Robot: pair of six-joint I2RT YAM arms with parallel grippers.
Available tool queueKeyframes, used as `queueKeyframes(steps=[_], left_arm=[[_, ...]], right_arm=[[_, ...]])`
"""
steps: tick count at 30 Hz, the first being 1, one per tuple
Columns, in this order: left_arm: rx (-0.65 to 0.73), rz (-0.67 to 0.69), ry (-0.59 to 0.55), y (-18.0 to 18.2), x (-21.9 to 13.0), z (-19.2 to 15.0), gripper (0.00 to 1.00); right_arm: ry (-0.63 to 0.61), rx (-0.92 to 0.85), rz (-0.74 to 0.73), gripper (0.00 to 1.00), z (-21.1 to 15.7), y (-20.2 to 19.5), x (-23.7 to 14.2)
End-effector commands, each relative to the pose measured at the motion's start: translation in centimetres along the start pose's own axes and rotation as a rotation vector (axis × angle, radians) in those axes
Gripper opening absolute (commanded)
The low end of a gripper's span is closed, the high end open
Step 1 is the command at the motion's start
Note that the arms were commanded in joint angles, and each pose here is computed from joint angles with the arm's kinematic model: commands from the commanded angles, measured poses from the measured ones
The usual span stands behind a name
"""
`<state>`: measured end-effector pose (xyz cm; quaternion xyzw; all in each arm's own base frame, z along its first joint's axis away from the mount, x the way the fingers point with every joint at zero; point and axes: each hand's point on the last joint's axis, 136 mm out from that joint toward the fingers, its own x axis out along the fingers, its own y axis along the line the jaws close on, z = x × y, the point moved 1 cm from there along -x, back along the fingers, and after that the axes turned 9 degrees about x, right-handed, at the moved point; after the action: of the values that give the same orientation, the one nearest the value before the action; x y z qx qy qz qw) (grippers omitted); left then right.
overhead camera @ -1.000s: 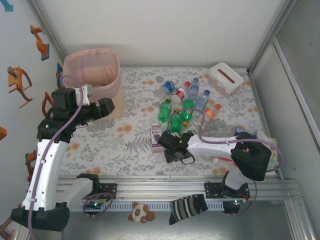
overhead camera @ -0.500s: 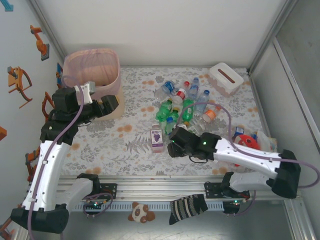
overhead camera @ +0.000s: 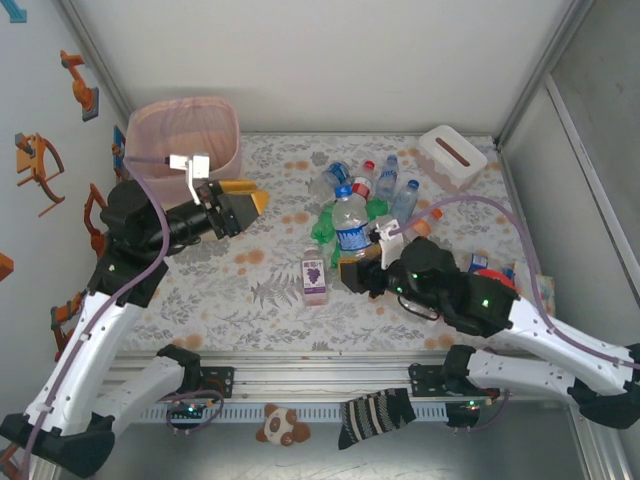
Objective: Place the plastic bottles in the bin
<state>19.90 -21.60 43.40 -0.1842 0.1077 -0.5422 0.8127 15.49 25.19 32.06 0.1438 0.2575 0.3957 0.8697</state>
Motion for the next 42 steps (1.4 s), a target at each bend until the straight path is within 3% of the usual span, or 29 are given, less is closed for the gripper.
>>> queueKeyframes(steps=[1, 6, 12, 21, 34, 42], left_arm=[[0.16, -0.163, -0.07, -4.7, 0.4, 2.5, 0.85], [0.257, -0.29, -0.055, -8.3, 1.8, 2.4, 0.88], [0.347, -0.425, -0.026, -12.0, 3.7, 1.7, 0.89], [0.444, -0.595, -0.01, -16.6, 5.1, 0.7, 0.9], [0.452, -0.624, 0.01, -17.3, 6.2, 0.2, 0.62], [0.46, -0.605, 0.008, -17.0, 6.1, 0.1, 0.53]], right_arm=[[-0.201, -0.118, 0.189, 0.48, 5.0, 4.2, -2.7], [-0.273, -0.196, 0.369, 0.47, 7.0, 7.7, -4.9], [-0.266, -0.225, 0.542, 0.46, 8.1, 11.2, -6.5], [-0.246, -0.218, 0.632, 0.46, 8.7, 13.0, -7.2], [-0.256, -0.2, 0.601, 0.45, 8.5, 12.2, -7.6], [-0.241, -0.187, 0.557, 0.46, 8.2, 11.4, -7.2]])
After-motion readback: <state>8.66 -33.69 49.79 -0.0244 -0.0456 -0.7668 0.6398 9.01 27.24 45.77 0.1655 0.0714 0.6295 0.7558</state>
